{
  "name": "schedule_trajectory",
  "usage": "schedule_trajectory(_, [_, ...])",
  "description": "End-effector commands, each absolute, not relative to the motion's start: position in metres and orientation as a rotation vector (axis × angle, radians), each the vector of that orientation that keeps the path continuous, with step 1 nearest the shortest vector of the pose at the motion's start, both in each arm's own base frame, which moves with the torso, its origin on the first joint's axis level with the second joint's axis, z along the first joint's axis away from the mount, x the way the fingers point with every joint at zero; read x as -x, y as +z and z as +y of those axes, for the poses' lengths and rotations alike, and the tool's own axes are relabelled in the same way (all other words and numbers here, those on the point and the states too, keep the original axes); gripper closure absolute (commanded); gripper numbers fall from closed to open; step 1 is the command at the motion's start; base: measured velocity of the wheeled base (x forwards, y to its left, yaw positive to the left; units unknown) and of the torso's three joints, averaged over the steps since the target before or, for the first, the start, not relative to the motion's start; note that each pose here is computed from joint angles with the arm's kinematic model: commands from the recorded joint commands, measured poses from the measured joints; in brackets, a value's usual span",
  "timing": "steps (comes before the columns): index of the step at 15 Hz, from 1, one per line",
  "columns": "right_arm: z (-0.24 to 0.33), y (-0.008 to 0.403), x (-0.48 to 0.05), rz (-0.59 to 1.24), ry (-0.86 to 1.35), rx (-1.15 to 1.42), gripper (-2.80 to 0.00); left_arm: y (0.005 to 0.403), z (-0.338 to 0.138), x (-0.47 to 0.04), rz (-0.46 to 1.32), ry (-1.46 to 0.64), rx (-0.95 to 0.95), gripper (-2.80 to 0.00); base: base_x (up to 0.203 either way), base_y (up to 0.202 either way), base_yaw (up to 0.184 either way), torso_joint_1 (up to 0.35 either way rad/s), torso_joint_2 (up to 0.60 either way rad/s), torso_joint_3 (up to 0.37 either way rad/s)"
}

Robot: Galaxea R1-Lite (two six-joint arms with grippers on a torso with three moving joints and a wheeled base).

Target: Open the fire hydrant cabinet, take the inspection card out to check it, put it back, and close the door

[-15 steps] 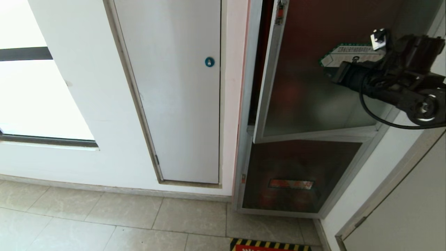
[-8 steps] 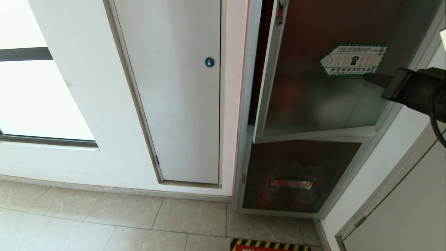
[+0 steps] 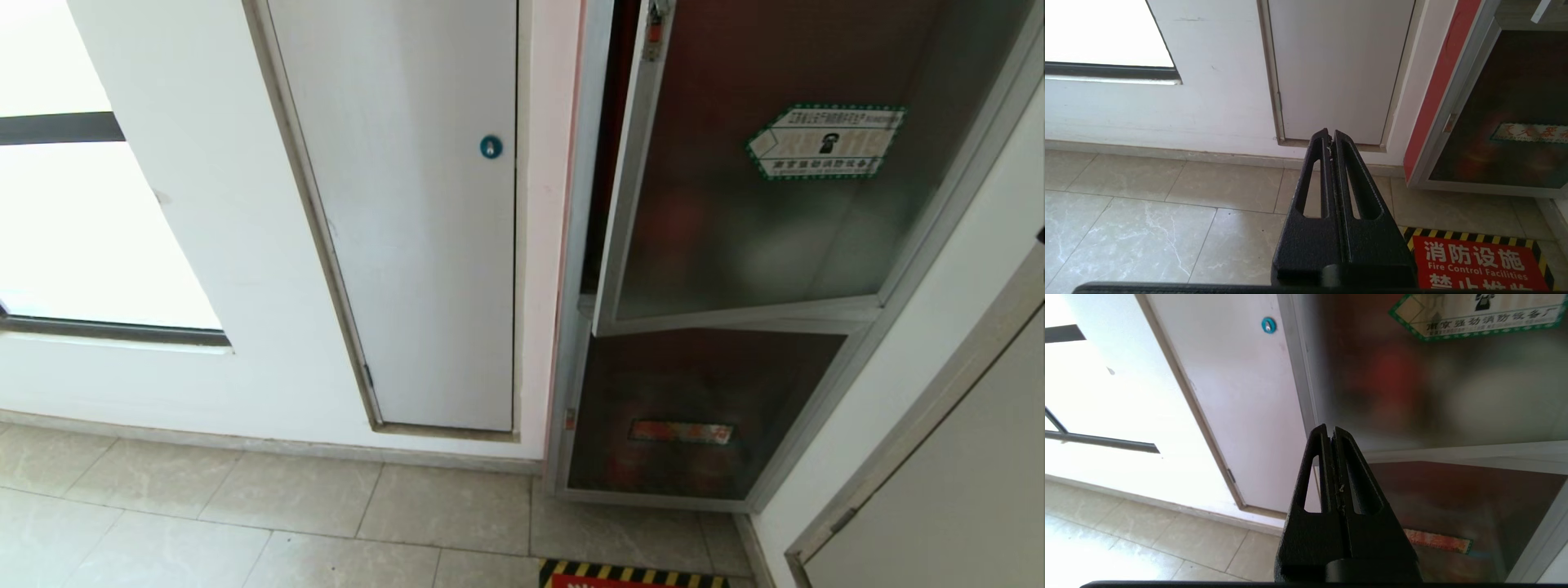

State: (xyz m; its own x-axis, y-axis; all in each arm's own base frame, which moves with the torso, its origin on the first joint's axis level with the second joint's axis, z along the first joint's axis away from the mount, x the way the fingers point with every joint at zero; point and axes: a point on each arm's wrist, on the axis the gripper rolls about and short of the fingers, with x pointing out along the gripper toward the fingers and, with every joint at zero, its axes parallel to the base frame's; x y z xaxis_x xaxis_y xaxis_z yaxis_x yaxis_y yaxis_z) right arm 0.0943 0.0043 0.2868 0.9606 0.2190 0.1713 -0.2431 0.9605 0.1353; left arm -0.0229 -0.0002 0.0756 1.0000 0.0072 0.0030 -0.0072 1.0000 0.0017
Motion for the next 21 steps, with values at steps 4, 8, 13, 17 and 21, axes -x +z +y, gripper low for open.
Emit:
schedule_trajectory(4, [0.005, 0.258, 0.005, -0.297, 0.243, -0.131, 0.0, 0.075, 0.0, 0.023, -0.002, 0.008, -0.002, 0.0, 0.0, 0.0, 0.0, 0.0, 0.0, 0.0])
schedule_trajectory(8, [0.005, 0.209, 0.041, -0.279, 0.237, -0.132, 0.0, 0.075, 0.0, 0.023, 0.0, 0.009, -0.002, 0.0, 0.0, 0.0, 0.0, 0.0, 0.0, 0.0])
schedule_trajectory(13, [0.003, 0.13, 0.043, -0.23, 0.136, -0.051, 0.0, 0.075, 0.0, 0.023, 0.0, 0.008, -0.002, 0.0, 0.0, 0.0, 0.0, 0.0, 0.0, 0.0])
schedule_trajectory(17, [0.0, 0.093, 0.027, -0.099, 0.005, -0.03, 0.0, 0.075, 0.0, 0.023, 0.0, 0.008, -0.002, 0.0, 0.0, 0.0, 0.0, 0.0, 0.0, 0.0])
schedule_trajectory(21, [0.0, 0.082, 0.024, -0.057, 0.002, -0.019, 0.0, 0.075, 0.0, 0.023, 0.0, 0.008, -0.002, 0.0, 0.0, 0.0, 0.0, 0.0, 0.0, 0.0])
